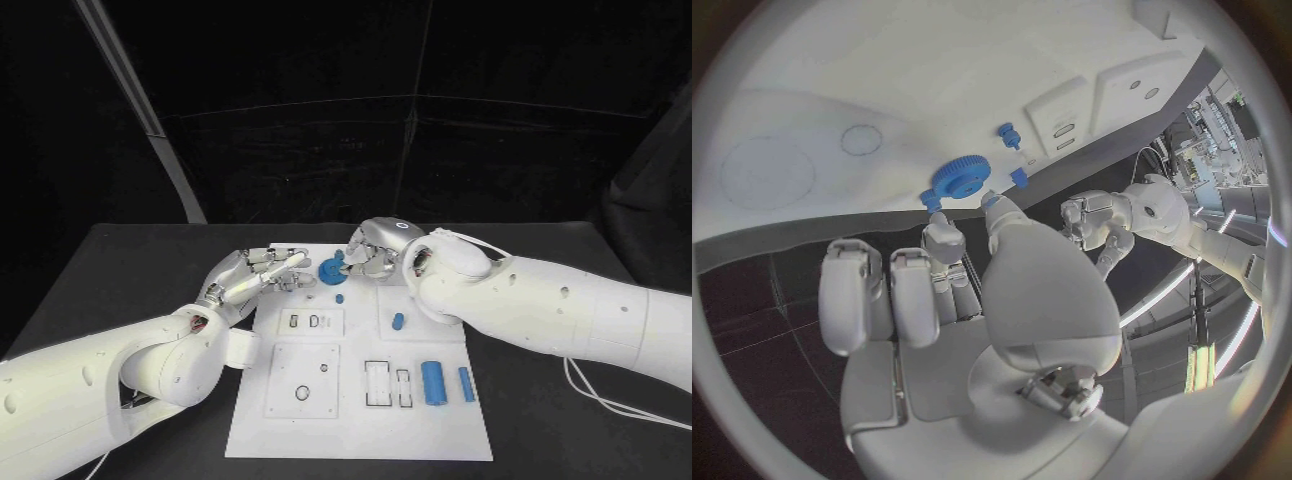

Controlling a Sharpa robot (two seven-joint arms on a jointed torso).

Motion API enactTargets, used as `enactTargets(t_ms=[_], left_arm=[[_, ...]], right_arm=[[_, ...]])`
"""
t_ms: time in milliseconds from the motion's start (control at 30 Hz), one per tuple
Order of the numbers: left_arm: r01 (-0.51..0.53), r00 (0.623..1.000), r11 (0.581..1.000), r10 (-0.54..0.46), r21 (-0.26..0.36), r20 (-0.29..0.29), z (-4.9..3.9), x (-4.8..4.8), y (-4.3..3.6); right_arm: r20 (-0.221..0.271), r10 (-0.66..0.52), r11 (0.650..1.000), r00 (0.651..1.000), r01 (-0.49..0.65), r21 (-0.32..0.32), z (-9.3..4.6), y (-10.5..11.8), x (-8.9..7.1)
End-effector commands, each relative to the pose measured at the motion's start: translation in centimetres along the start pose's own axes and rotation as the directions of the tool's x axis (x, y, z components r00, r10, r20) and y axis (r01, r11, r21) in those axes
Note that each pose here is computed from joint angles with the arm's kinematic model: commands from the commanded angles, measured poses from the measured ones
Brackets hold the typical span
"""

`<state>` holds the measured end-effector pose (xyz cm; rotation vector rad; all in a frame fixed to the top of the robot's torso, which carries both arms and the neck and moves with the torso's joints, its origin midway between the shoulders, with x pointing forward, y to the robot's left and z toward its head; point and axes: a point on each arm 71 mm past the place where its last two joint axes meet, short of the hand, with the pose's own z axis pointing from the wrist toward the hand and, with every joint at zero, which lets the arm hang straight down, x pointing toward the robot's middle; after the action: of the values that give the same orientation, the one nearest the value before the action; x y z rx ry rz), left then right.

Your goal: Assemble the parts on the task board

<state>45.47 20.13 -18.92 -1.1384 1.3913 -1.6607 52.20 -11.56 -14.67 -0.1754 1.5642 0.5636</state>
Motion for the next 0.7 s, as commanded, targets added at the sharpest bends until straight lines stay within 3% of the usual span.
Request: enactTargets(t_ms=[33, 233, 467, 700], left_arm=[[0.005, 1.0, 1.0, -0.005, 0.006, -0.011, -0.06, 0.05, -0.17], [0.008, 1.0, 1.0, -0.008, 0.012, -0.021, -0.21, -0.06, -0.28], [0.007, 0.999, 1.0, -0.007, 0.014, -0.033, -0.2, -0.05, -0.28], [0.008, 0.999, 1.0, -0.008, 0.012, -0.039, -0.06, 0.09, -0.19]], right_arm=[[0.053, 0.166, 0.983, 0.985, -0.162, -0.081, -1.2, -1.0, -1.1], [0.012, 0.337, 0.937, 0.941, -0.334, -0.101, -4.2, -5.4, -2.4], [0.072, 0.393, 0.919, 0.917, -0.389, -0.057, -6.7, -9.5, -3.8], [0.102, 0.378, 0.925, 0.92, -0.379, -0.003, -7.4, -12.0, -3.9]])
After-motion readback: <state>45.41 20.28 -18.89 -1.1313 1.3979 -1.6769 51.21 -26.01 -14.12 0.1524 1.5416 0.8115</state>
